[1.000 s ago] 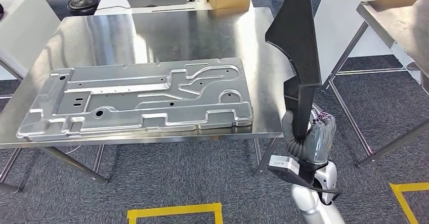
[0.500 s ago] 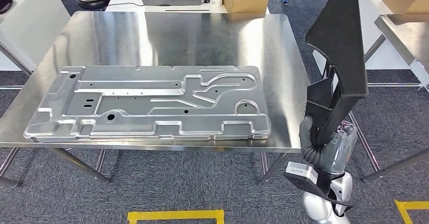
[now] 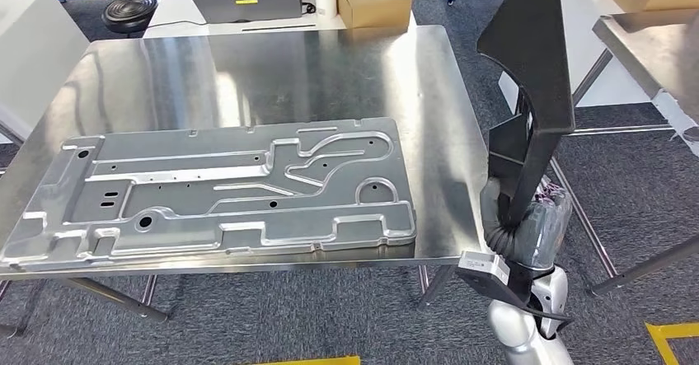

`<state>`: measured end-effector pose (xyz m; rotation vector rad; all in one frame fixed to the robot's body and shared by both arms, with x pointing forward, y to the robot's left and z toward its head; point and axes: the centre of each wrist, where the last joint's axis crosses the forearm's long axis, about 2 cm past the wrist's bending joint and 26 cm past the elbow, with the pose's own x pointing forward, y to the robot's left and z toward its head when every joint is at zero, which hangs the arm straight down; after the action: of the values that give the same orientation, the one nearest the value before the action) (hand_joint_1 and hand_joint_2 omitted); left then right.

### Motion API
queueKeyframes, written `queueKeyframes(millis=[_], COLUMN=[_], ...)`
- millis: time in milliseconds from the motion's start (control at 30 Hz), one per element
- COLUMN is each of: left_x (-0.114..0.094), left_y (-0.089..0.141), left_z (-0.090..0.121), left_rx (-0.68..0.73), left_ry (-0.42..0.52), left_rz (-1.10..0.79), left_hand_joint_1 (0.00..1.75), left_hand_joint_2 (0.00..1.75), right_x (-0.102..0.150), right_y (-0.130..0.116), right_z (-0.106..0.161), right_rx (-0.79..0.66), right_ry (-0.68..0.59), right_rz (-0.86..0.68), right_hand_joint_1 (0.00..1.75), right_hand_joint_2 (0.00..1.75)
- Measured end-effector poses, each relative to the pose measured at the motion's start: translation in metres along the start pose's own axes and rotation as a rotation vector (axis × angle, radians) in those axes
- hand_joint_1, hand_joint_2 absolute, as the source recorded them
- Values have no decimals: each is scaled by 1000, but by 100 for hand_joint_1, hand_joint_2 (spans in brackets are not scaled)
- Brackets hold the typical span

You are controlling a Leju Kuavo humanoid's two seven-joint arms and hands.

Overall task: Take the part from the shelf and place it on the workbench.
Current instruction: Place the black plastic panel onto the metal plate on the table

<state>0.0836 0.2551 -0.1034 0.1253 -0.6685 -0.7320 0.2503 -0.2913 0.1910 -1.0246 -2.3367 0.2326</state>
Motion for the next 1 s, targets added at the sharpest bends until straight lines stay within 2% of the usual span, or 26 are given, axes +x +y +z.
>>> queueKeyframes(millis=[133,267,367,500,700,800,900,1000], left_x=[-1,4,9,13,17,18,19,24], left_y=[-2,-2,-1,-1,-4,-4,-4,-1], left_z=[1,-1,-3,-5,-6,-6,-6,-9], left_rx=[-12,-31,-33,-28,-12,-20,-47,-66], left_ry=[-2,-41,-61,-100,-205,-230,-241,-260], left_rz=[-5,-13,-8,6,11,0,-15,-30], left_hand_joint_1=[0,0,0,0,0,0,0,0], left_hand_joint_2=[175,175,175,175,175,175,175,175], right_x=[-17,-48,-65,-77,-94,-97,-87,-66], right_y=[7,23,36,52,69,83,107,137], right_z=[-31,-81,-120,-152,-182,-189,-186,-178], right_rx=[118,271,334,417,539,590,640,693], right_ry=[6,8,1,2,48,60,60,36], right_rz=[-1,43,99,156,238,286,305,308], right_hand_joint_1=[168,168,168,168,168,168,168,168], right_hand_joint_2=[175,175,175,175,175,175,175,175])
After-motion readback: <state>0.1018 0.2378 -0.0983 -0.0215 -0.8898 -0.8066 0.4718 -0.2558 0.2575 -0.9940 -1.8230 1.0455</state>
